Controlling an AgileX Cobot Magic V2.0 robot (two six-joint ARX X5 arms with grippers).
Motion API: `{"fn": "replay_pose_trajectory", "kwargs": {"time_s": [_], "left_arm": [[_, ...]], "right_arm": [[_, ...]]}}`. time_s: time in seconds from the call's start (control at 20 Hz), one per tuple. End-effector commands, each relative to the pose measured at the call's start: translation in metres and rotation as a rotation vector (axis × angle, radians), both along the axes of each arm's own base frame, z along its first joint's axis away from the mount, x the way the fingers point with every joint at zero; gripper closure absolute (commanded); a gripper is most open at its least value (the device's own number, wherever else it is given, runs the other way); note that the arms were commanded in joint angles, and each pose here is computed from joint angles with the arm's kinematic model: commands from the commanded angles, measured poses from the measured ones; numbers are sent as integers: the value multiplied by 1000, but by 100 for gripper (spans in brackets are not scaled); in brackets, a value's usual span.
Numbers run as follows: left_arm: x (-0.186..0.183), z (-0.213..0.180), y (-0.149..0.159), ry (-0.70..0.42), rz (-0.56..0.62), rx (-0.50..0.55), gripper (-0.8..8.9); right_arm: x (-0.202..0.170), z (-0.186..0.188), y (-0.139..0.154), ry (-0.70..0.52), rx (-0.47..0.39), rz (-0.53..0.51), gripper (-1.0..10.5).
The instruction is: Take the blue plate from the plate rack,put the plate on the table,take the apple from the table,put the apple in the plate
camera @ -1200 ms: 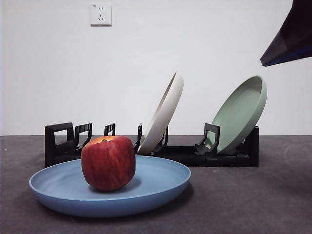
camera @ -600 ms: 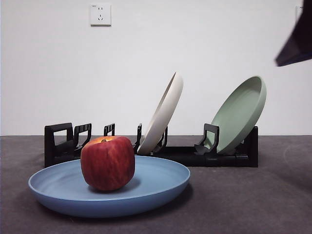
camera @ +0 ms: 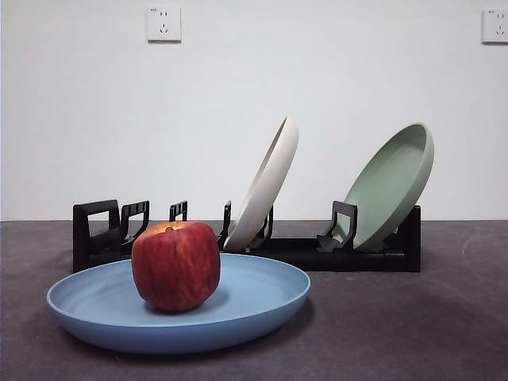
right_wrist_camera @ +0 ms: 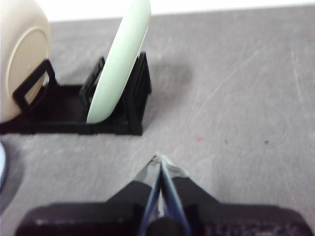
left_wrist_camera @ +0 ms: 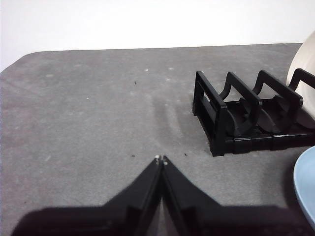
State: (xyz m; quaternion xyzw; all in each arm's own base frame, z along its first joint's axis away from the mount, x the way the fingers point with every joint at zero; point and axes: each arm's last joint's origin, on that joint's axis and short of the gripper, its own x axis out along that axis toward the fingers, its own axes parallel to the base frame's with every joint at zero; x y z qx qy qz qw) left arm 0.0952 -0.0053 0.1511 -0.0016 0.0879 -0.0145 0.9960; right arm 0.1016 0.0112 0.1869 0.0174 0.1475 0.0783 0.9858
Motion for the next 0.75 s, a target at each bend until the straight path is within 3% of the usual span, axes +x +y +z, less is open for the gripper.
{"fn": "replay_pose_trajectory", "kwargs": {"time_s": [0.05,0.35,0.75], "left_arm": [[0,-4,0,10,1,-10,815],[0,-4,0,10,1,-10,815],[0,-4,0,10,1,-10,815]], "right_arm": [[0,-19,-1,-79,31,-19,946],[-5,-41,-1,-75,56,-25,946],[-5,-41,-1,-73,55,-26,946]]}}
